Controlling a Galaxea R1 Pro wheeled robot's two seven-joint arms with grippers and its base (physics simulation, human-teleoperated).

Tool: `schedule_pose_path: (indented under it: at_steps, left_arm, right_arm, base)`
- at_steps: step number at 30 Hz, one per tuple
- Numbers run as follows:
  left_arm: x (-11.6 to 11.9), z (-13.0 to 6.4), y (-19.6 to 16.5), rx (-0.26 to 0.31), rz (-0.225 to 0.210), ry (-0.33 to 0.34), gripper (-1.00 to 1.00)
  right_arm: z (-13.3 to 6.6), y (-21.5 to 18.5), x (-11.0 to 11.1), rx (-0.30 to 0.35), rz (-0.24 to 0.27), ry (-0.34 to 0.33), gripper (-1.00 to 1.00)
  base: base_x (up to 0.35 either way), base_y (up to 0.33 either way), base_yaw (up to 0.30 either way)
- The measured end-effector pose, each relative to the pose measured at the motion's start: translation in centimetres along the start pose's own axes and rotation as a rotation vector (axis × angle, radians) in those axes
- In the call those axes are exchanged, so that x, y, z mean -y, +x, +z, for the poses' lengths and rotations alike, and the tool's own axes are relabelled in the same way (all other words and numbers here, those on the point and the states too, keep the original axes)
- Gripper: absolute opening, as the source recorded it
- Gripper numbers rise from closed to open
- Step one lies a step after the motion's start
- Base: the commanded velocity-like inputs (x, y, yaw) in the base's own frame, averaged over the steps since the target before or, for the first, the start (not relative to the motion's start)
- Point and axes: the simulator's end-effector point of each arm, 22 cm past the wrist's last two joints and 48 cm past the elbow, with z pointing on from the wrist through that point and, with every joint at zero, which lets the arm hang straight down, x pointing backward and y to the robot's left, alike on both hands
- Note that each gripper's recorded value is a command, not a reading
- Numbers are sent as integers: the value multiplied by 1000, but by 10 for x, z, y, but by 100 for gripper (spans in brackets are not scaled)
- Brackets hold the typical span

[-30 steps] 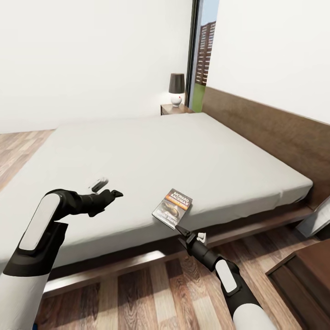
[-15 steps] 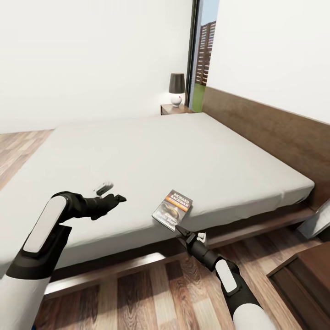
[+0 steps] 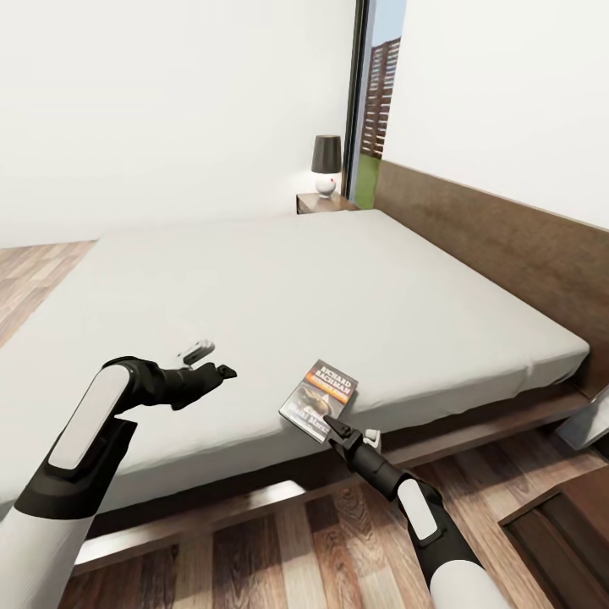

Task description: In the bedroom, move the book from the bed onto either nightstand, and place the two sandals side by side next to the bed.

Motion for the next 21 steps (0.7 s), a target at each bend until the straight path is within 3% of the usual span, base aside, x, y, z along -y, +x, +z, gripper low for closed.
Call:
schedule_pose_path:
  at_steps: [21]
  left_arm:
    - [-1, 0, 0, 0, 1, -2, 100]
  right_arm:
    - [0, 0, 0, 0, 0, 0, 100]
  base:
    - [3, 51, 0]
